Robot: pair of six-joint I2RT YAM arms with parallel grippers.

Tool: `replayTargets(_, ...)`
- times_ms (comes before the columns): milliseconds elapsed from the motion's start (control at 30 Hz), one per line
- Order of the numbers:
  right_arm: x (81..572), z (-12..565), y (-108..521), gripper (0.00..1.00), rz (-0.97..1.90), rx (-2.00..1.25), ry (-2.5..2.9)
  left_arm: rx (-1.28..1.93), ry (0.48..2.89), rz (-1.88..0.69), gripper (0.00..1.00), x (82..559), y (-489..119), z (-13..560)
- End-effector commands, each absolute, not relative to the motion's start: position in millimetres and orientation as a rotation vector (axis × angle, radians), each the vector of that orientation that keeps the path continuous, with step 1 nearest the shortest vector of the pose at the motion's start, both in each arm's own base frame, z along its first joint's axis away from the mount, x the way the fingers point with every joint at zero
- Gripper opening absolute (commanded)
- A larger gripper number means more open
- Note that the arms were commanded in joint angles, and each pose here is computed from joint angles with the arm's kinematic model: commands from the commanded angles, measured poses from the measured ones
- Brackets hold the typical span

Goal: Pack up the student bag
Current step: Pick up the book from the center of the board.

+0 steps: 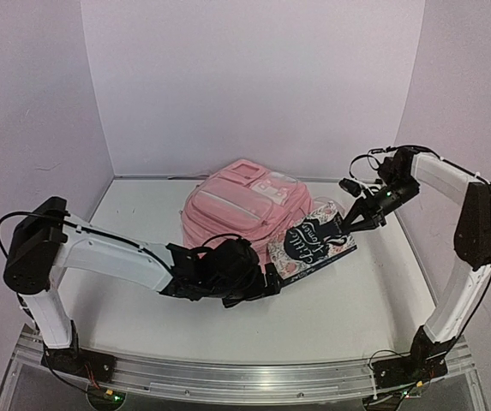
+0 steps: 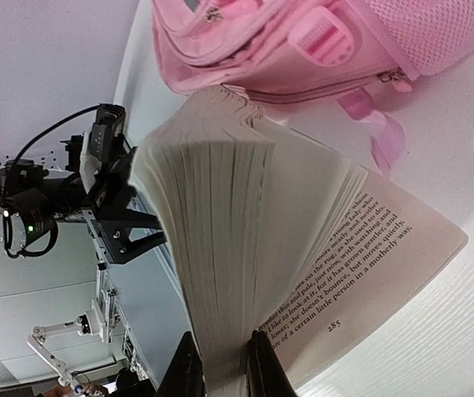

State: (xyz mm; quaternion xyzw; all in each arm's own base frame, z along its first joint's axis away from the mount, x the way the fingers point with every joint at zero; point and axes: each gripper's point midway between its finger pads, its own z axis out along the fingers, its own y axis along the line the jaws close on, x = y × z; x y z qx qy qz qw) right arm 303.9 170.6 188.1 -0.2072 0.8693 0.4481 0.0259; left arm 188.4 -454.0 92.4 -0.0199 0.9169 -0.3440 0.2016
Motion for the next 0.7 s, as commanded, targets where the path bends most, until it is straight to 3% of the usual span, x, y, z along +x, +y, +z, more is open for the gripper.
replayTargets(0, 281, 263, 186, 0.0, 1.622, -0.6, 2.507, -0.057, 2.346, -1.195, 1.0, 192, -455, 155)
replayTargets(200, 265, 288, 187, 0.0, 1.623, -0.646, 2.41, 0.023, 2.2, -1.364, 1.0, 185, -461, 207)
replayTargets(667, 222, 332, 206, 0.0, 1.705, -0.783, 2.231, 0.0, 1.895, -1.734, 1.0, 179, -475, 259)
